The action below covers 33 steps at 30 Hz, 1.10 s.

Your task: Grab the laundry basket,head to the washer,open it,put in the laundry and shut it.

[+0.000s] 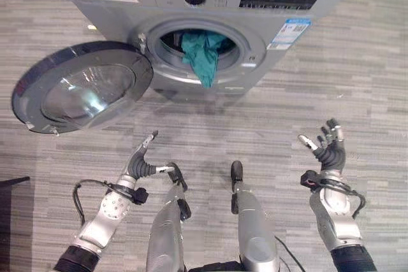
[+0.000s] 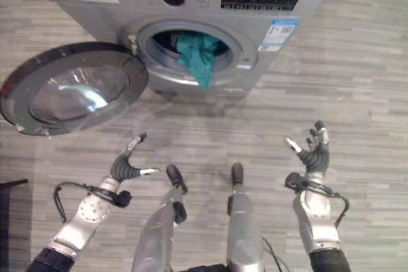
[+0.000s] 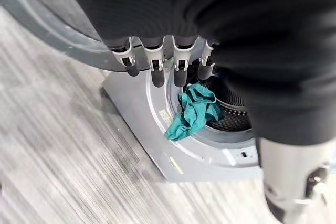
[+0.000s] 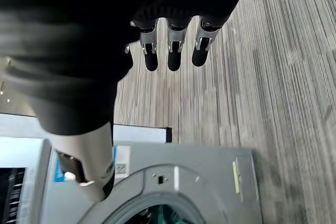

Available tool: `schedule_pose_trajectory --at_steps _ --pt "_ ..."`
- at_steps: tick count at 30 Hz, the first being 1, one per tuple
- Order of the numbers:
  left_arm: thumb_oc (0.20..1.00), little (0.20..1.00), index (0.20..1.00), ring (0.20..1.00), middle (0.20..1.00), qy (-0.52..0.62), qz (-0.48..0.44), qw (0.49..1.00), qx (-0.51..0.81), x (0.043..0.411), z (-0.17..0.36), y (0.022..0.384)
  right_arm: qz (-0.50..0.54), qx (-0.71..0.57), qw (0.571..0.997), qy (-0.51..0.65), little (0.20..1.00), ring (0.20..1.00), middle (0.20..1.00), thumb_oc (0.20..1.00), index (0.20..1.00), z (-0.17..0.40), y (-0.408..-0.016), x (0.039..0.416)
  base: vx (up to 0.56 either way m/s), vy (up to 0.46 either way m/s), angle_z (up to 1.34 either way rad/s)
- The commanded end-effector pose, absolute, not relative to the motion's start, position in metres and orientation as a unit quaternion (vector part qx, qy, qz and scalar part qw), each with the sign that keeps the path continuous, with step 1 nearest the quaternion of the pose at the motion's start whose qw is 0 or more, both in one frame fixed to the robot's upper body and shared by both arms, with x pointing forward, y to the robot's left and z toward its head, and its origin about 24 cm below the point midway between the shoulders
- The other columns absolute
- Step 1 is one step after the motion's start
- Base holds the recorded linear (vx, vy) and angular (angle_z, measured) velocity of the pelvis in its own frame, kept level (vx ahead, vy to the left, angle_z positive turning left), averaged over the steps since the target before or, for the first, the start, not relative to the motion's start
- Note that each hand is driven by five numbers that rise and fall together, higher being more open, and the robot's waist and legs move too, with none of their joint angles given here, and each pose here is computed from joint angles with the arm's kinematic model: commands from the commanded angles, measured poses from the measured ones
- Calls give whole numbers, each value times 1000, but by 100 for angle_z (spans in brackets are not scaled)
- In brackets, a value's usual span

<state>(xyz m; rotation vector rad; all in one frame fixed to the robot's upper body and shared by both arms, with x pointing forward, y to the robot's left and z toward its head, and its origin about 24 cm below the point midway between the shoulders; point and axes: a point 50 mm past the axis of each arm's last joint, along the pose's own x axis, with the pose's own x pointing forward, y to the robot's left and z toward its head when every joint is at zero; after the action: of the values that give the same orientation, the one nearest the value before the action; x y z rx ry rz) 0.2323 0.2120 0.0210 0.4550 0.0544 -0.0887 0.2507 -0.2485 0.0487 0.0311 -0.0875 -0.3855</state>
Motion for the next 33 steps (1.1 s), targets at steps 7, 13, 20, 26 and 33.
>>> schedule_pose_trajectory --at_steps 7,13,20,26,33 --pt "1000 1000 1000 1000 1000 87 11 979 185 197 -4 239 -285 -11 943 -173 1000 1000 1000 1000 1000 105 -295 243 152 255 -3" --pt "1000 1000 1000 1000 1000 101 -9 973 206 189 -6 243 -383 -147 862 -297 1000 1000 1000 1000 1000 187 -341 233 132 197 39" --pt "1000 1000 1000 1000 1000 92 -39 973 206 191 -3 238 -436 -221 791 -369 1000 1000 1000 1000 1000 261 -375 227 207 -84 35" --pt "1000 1000 1000 1000 1000 89 -65 971 214 198 -6 227 -389 -276 781 -404 1000 1000 1000 1000 1000 308 -365 235 141 -121 78" --pt "1000 1000 1000 1000 1000 108 -95 971 193 189 -11 223 -274 -322 813 -400 1000 1000 1000 1000 1000 365 -334 276 139 -166 18"
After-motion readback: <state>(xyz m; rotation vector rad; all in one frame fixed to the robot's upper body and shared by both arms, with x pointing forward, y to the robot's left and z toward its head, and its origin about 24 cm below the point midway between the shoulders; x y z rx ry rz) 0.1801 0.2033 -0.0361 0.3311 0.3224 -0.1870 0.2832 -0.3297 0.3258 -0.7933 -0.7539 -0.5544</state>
